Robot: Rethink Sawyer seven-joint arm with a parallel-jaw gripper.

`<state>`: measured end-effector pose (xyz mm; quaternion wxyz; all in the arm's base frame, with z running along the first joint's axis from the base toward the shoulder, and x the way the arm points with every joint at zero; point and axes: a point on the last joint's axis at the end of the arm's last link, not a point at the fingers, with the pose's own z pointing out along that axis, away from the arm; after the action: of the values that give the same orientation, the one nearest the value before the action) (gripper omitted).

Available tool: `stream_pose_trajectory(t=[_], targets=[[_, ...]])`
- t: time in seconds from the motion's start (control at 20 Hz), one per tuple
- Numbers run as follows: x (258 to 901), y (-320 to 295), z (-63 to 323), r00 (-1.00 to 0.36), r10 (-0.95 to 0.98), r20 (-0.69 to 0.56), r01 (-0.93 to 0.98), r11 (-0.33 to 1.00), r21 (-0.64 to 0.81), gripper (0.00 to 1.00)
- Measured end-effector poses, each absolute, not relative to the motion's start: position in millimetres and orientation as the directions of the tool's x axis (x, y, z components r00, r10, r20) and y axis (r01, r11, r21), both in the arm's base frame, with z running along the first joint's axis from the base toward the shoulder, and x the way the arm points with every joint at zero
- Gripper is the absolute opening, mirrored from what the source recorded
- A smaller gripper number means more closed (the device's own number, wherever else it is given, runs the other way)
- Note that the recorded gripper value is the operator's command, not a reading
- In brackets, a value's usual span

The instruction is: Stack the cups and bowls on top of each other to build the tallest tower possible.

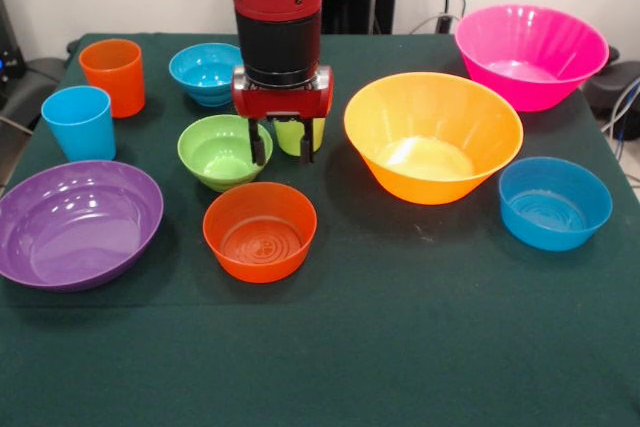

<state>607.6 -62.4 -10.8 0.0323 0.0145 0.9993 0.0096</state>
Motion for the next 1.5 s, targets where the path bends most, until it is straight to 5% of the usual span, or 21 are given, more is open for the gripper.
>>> stream_pose_trajectory(t=[1.5], targets=[[573, -92, -9, -0.999, 0.038, 0.039, 0.034, 0.995, -0.089, 1.0]])
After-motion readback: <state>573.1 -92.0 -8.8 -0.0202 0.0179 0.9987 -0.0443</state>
